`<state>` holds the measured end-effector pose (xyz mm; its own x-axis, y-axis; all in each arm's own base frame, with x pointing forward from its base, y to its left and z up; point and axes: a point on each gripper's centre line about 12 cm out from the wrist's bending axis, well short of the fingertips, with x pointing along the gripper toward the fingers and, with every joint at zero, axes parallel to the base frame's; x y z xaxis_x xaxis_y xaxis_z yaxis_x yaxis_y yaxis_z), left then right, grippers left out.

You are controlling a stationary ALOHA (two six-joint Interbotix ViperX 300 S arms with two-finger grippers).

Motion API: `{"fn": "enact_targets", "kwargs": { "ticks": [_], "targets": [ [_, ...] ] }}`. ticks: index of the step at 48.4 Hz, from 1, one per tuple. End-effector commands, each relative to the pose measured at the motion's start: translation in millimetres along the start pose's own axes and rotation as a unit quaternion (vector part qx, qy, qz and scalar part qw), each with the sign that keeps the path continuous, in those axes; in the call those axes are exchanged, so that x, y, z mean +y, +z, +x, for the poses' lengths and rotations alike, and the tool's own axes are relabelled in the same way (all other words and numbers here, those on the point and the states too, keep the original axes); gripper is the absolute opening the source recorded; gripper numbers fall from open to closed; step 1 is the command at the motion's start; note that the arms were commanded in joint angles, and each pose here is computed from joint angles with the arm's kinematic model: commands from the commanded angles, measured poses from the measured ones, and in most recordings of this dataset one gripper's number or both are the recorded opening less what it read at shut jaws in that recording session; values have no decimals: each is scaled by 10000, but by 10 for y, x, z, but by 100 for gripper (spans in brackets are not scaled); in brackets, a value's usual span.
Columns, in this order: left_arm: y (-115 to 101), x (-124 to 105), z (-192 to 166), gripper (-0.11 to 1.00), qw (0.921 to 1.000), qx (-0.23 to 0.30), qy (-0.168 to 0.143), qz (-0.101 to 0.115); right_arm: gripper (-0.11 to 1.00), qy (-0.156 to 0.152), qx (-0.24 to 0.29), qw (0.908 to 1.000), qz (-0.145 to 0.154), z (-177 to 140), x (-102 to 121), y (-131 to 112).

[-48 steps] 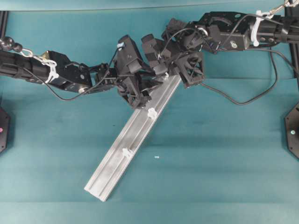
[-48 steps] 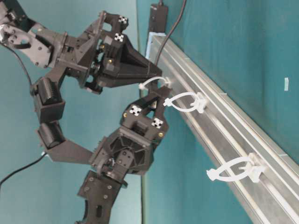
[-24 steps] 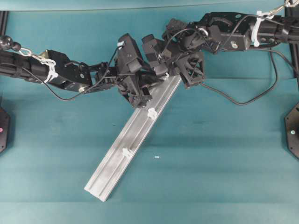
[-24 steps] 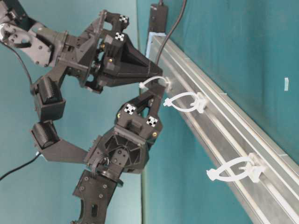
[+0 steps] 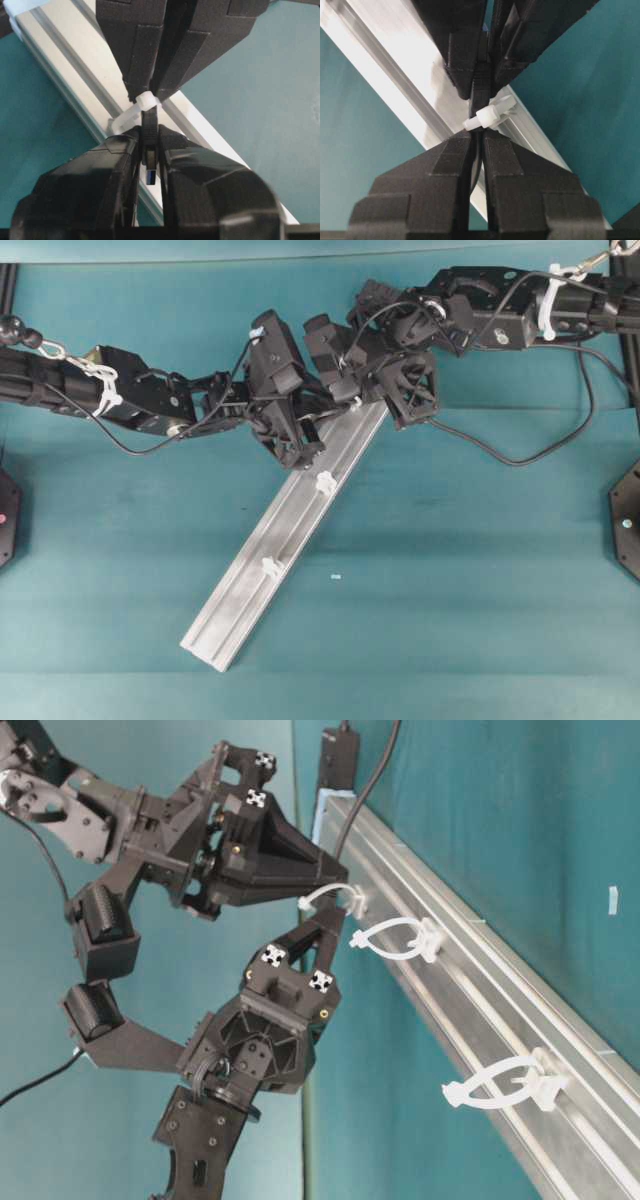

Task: Pass the USB cable through three rings with both arms.
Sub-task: 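Release the right gripper and pull the cable through with the left gripper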

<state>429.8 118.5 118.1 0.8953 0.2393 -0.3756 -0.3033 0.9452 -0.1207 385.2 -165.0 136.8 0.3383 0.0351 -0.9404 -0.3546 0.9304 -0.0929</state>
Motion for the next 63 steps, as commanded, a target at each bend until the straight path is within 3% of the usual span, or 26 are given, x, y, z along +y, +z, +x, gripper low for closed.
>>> {"fn": "enact_targets", "kwargs": {
  "ticks": [1,12,17,22,27,32,34,38,46,52,63],
  "targets": [
    [252,-117,-95,9,9994,-330,-134,18,7,-98,-104,9999,5,-27,2,65],
    [216,-167,-133,9,9994,-284,-187,17,7,-54,-74,10000,22,-23,14,55],
    [210,-165,-158,9,9995,-268,-186,-21,9,20,-29,9998,214,-22,36,49],
    [224,-180,-211,9,9994,-289,-203,-24,29,59,-4,9982,600,-44,47,40],
    [191,-187,-291,9,9995,-241,-211,-26,61,4,-14,9950,994,-81,44,16],
    [164,-201,-354,9,9995,-184,-225,-78,86,-104,-40,9930,1174,-157,53,-4],
    [154,-211,-375,9,9995,-165,-238,-126,90,-131,-54,9926,1206,-186,66,-14],
    [153,-249,-412,9,9992,-163,-284,-233,87,-180,-109,9921,1235,-270,99,-18],
    [224,-407,-520,9,9970,-214,-479,-568,84,-326,-351,9924,1136,-476,214,72],
    [276,-455,-584,9,9950,-243,-545,-802,84,-564,-624,9940,704,-514,337,289],
    [345,-484,-664,9,9941,-292,-589,-862,83,-946,-830,9921,7,-417,465,537]
  ]
}}
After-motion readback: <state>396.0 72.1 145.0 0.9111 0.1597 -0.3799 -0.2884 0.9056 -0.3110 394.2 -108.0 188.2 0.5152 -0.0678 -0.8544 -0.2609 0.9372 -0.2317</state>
